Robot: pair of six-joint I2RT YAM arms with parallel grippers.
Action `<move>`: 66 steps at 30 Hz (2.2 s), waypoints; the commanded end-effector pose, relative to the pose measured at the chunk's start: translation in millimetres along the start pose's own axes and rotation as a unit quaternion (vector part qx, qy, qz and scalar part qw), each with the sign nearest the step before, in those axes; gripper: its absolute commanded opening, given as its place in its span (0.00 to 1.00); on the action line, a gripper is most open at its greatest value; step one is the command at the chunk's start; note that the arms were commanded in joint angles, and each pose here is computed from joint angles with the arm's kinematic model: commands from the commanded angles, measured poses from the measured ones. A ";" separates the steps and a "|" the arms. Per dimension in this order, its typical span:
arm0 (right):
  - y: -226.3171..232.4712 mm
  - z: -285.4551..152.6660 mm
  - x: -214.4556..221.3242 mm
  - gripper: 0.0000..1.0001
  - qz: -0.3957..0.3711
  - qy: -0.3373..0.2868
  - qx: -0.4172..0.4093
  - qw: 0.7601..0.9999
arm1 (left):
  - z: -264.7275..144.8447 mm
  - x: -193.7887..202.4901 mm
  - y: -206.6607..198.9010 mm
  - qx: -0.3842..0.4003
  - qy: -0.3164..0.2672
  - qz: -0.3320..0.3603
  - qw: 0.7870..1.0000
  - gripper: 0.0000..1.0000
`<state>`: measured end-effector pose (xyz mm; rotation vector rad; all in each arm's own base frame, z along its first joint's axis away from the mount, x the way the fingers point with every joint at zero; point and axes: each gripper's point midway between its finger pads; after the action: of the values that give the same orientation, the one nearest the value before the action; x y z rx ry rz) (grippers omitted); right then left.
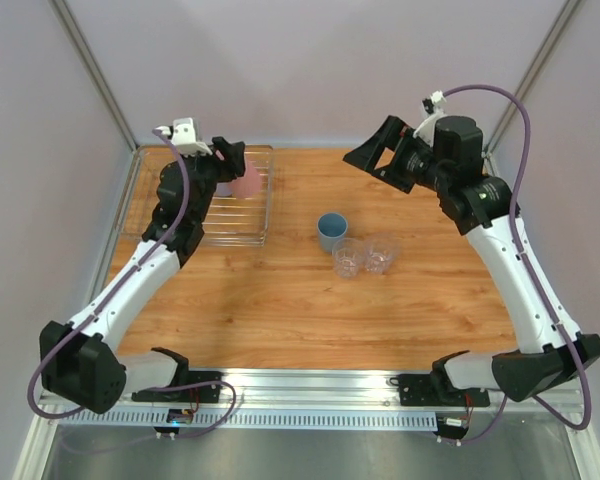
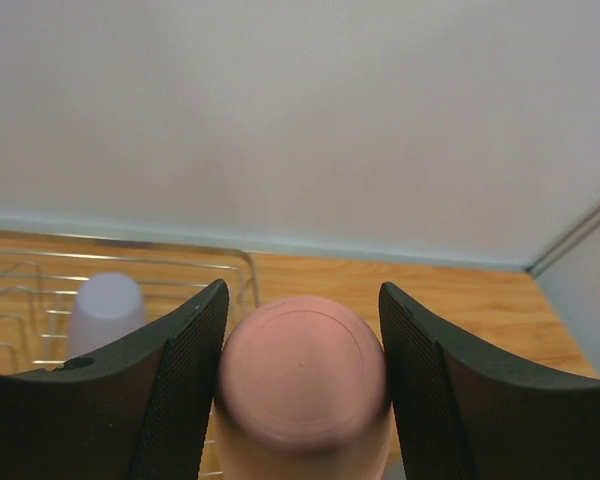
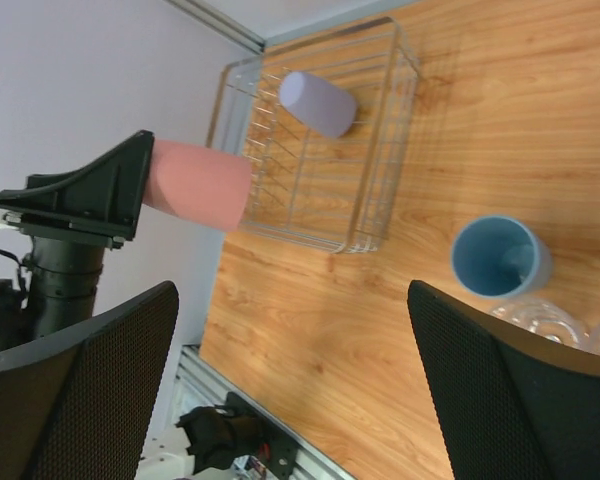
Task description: Load the cups into the dish rack
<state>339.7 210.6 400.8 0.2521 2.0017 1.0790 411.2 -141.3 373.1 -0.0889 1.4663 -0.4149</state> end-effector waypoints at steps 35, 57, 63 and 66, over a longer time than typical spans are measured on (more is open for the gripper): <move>-140.7 -7.2 -42.2 1.00 -0.054 -0.069 0.158 0.984 | 158.6 157.3 78.1 -0.045 -0.016 0.140 0.989 0.38; -182.3 17.9 -18.7 1.00 -0.065 0.010 0.178 0.982 | 172.9 181.5 92.4 -0.055 -0.006 0.152 0.987 0.88; -191.6 34.7 -3.3 0.96 -0.129 0.057 0.198 0.970 | 155.2 131.7 69.9 -0.026 -0.027 0.155 0.987 1.00; -187.0 55.5 6.9 0.88 -0.147 0.081 0.196 0.966 | 138.4 96.0 56.5 -0.017 -0.026 0.149 0.988 1.00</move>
<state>401.2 120.4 222.2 0.1967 2.3430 0.5743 581.9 -149.0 190.6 0.0894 1.5550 -0.0984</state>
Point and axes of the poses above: each gripper's point midway between its finger pads, its own z axis out along the fingers, its own y axis along the line the jaws close on, x = y × z, and after that the axes turned 4 degrees about z, right-handed
